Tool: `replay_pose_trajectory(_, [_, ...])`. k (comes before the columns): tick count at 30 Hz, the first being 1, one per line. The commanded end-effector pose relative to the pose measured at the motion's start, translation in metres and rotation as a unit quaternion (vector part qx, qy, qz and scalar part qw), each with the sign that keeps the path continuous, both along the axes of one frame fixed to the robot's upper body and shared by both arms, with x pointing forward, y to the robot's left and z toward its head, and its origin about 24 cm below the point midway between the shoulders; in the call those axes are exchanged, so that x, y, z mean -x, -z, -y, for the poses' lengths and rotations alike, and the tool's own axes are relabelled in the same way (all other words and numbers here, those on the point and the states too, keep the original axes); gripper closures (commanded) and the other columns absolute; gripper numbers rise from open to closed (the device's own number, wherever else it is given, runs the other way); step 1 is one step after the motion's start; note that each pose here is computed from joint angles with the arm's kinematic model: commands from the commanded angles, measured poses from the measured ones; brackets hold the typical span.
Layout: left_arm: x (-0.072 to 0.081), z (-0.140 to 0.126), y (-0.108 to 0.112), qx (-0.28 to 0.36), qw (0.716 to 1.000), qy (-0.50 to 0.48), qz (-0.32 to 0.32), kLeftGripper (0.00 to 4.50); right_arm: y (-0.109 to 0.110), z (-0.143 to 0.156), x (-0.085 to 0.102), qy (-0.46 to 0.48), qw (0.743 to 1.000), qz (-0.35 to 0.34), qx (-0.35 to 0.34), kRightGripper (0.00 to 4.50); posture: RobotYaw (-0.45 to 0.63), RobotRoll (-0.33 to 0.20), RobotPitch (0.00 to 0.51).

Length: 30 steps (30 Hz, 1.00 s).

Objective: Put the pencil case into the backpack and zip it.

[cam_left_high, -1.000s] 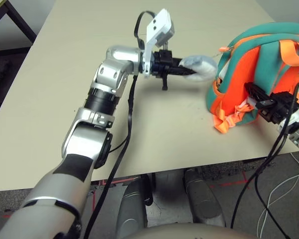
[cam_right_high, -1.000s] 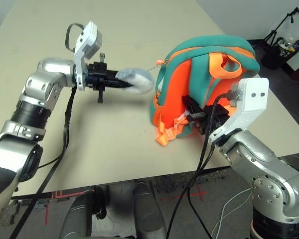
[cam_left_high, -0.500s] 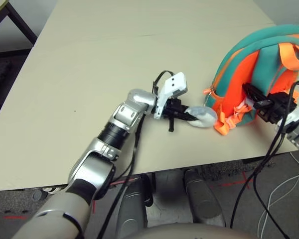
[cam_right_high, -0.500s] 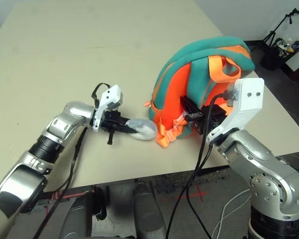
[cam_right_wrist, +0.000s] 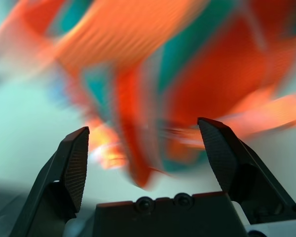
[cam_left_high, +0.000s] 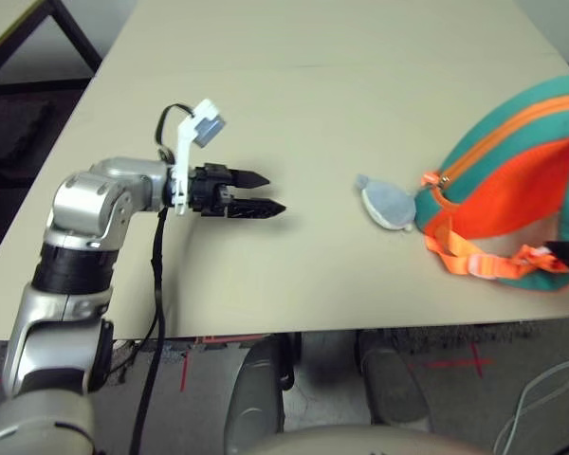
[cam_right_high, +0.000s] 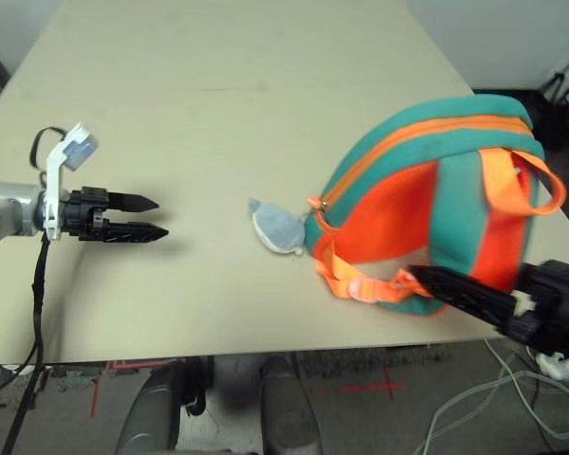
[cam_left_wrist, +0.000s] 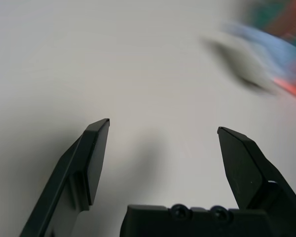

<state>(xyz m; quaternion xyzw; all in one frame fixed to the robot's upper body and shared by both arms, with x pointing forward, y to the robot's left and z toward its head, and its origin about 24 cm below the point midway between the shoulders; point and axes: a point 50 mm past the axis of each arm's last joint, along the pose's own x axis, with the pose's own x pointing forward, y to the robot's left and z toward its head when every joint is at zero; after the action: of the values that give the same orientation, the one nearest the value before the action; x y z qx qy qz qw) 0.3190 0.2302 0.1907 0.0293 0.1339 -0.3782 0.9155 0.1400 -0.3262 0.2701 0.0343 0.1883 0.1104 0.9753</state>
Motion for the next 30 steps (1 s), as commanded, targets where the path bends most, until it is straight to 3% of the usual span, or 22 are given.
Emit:
replay_pose_trajectory(1, [-0.009,-0.013,0.017,-0.02,0.993,-0.103,0.056,0.02,0.002,0.029,-0.012,0.069,0.997,0.023,0.02,0.01,-0.05,0.0,0.208])
replay_pose_trajectory(5, [-0.009,-0.012,0.033,-0.023,0.988,-0.133,0.073,0.02,-0.012,0.028,-0.011,0.027,0.997,0.057,-0.045,0.01,-0.05,0.0,0.205])
replay_pose_trajectory(8, [-0.011,-0.014,0.04,-0.019,0.982,-0.164,0.094,0.02,-0.014,0.054,-0.006,0.104,0.992,0.074,-0.003,0.01,-0.05,0.0,0.203])
replay_pose_trajectory(15, [-0.019,-0.02,0.046,0.005,0.956,-0.253,0.151,0.02,0.02,0.099,-0.007,0.237,0.967,0.065,0.07,0.01,-0.05,0.0,0.203])
replay_pose_trajectory(17, [-0.021,-0.021,0.046,-0.002,0.949,-0.265,0.171,0.02,0.03,0.107,-0.016,0.265,0.958,0.082,0.078,0.01,-0.05,0.0,0.202])
replay_pose_trajectory(24, [-0.027,-0.02,0.05,-0.017,0.912,-0.325,0.251,0.02,0.067,0.11,-0.082,0.301,0.929,0.206,0.066,0.01,-0.03,0.0,0.212])
replay_pose_trajectory(30, [-0.017,-0.029,0.068,-0.046,0.88,-0.368,0.298,0.02,0.096,0.107,-0.104,0.322,0.916,0.232,0.059,0.01,-0.04,0.0,0.24])
